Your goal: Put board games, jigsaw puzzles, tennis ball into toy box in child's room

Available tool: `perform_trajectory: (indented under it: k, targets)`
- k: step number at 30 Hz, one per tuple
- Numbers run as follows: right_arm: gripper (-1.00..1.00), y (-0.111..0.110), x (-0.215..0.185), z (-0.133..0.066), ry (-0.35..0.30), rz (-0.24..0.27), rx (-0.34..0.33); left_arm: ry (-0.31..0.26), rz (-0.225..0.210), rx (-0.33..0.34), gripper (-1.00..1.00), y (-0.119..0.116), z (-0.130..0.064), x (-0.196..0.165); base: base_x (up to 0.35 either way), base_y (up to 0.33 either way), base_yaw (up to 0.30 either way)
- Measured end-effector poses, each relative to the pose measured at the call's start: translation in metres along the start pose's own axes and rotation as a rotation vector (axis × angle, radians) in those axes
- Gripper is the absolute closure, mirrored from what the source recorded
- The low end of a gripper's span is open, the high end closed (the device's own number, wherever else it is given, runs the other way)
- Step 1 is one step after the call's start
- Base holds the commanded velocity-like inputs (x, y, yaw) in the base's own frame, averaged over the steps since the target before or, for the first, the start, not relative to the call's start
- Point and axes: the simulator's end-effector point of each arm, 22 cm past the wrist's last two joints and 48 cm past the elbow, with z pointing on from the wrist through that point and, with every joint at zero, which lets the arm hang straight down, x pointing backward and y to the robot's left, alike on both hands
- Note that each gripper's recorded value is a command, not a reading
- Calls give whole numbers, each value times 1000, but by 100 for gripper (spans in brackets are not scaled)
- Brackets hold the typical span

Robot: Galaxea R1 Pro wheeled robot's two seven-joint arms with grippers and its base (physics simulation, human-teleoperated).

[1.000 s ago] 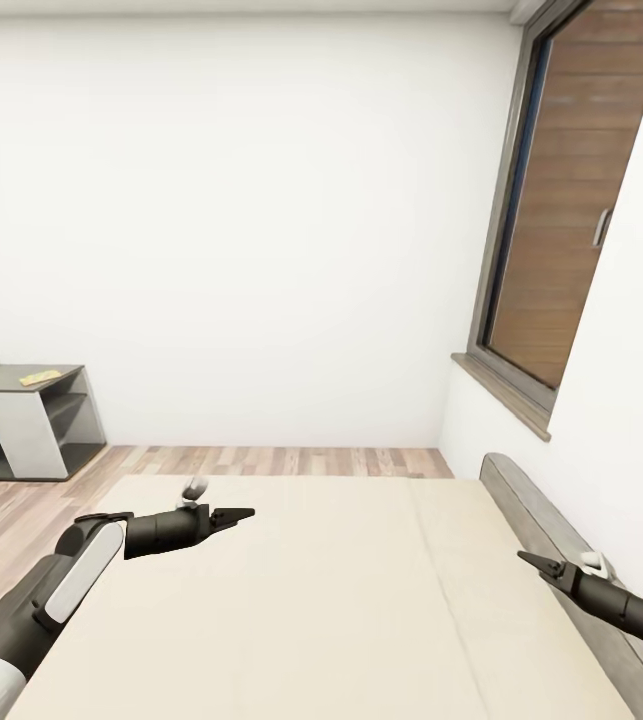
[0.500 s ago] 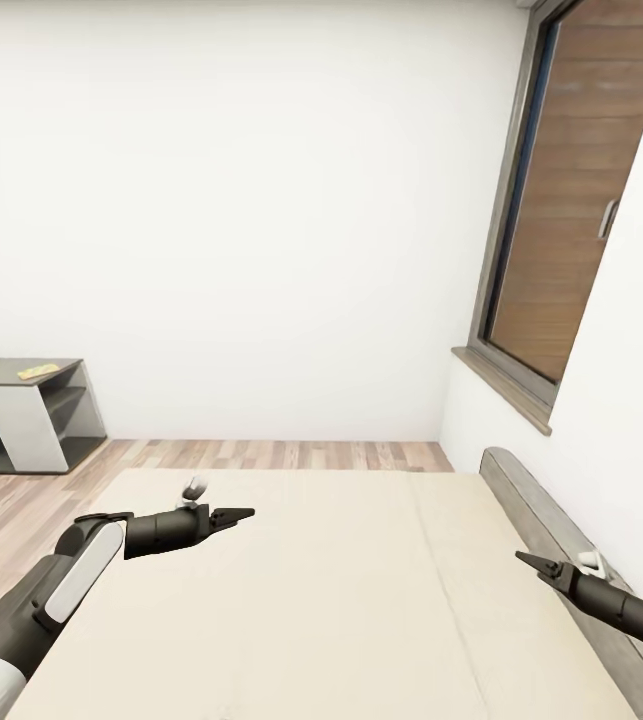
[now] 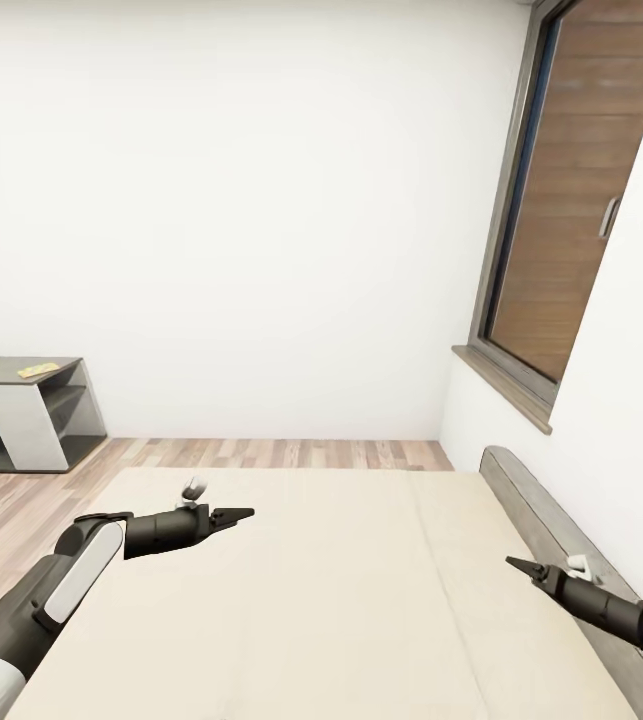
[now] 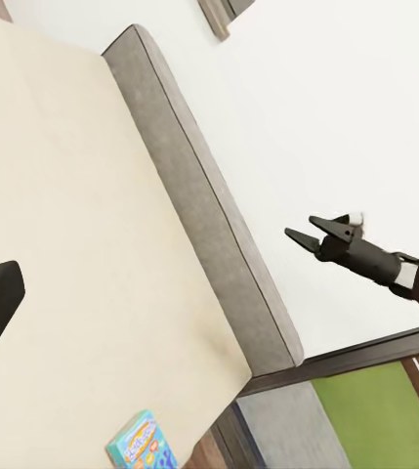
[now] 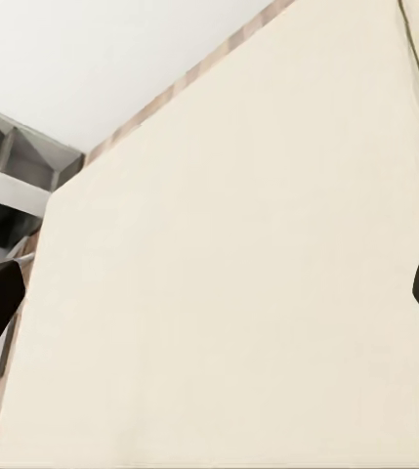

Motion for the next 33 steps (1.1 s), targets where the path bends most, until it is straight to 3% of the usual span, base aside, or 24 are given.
perform_trajectory:
  k: [5, 8, 9, 13, 14, 17, 18, 23, 33]
  targets:
    - [-100, -12, 21, 20, 39, 4, 101, 0, 0, 0, -100, 0, 0, 0, 0, 0, 0]
    - [-100, -29, 39, 31, 87, -1, 224, 0, 0, 0, -100, 0, 0, 0, 0, 0, 0]
    - [-100, -38, 46, 35, 110, -11, 294, 0, 0, 0, -100, 0, 0, 0, 0, 0, 0]
    - [-100, -52, 53, 43, 143, -36, 446, 0, 0, 0, -100, 0, 0, 0, 0, 0, 0]
    - [-100, -56, 56, 47, 154, -49, 522, 0, 0, 0, -100, 0, 0, 0, 0, 0, 0]
    - [-100, -60, 64, 52, 170, -69, 641, 1, 0, 1, -100, 0, 0, 0, 0, 0, 0]
    - [-100, -61, 72, 55, 180, -80, 712, 1, 0, 1, -100, 0, 0, 0, 0, 0, 0]
    - [-100, -55, 92, 60, 209, -114, 855, 1, 0, 1, -100, 0, 1, 0, 0, 0, 0]
    - [-100, -53, 104, 60, 231, -135, 914, 1, 0, 1, -100, -1, 1, 0, 0, 0, 0]
